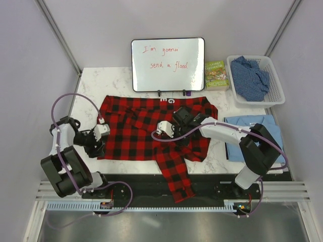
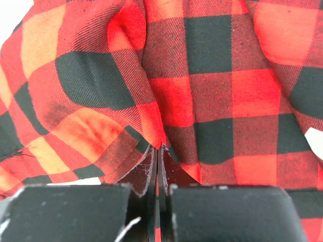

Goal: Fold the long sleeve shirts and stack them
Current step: Fold the shirt

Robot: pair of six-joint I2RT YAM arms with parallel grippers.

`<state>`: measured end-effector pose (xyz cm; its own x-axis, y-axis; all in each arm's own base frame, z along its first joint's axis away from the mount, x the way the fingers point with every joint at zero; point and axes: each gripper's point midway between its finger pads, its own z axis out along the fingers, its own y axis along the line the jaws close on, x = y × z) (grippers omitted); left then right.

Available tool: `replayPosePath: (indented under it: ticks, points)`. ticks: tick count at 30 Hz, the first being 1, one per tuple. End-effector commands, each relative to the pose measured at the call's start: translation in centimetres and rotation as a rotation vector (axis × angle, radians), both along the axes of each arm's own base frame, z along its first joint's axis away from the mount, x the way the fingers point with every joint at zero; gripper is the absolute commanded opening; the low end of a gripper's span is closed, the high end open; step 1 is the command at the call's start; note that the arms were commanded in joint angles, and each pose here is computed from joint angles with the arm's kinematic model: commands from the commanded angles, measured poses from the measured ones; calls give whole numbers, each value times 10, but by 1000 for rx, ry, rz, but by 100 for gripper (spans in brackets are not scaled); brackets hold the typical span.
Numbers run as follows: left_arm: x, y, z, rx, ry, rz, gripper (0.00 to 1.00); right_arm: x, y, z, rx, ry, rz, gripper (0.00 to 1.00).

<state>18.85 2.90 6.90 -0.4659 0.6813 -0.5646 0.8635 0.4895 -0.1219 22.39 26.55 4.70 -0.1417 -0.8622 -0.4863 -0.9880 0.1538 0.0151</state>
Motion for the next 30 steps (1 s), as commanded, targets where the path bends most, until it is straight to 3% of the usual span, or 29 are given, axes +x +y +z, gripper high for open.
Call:
replayPosePath:
  ticks: [1, 9, 15, 20, 25, 30]
  points:
    - [-7, 16, -12, 166, -139, -235, 68, -1, 10, 42, 78, -23, -17, 0]
    - [-4, 25, -41, 268, -226, -395, 64, -19, -7, 77, 128, -69, -1, 0]
    - [-13, 24, -66, 315, -264, -505, 54, -30, -10, 81, 129, -49, 57, 0]
    - [-18, 23, -73, 331, -265, -527, 33, -37, -15, 86, 129, -44, 79, 0]
    - [-14, 23, -58, 338, -289, -513, 3, -48, -21, 100, 164, -58, 101, 0]
    - [-15, 12, -28, 248, -267, -462, 2, -48, -24, 118, 195, -101, 94, 0]
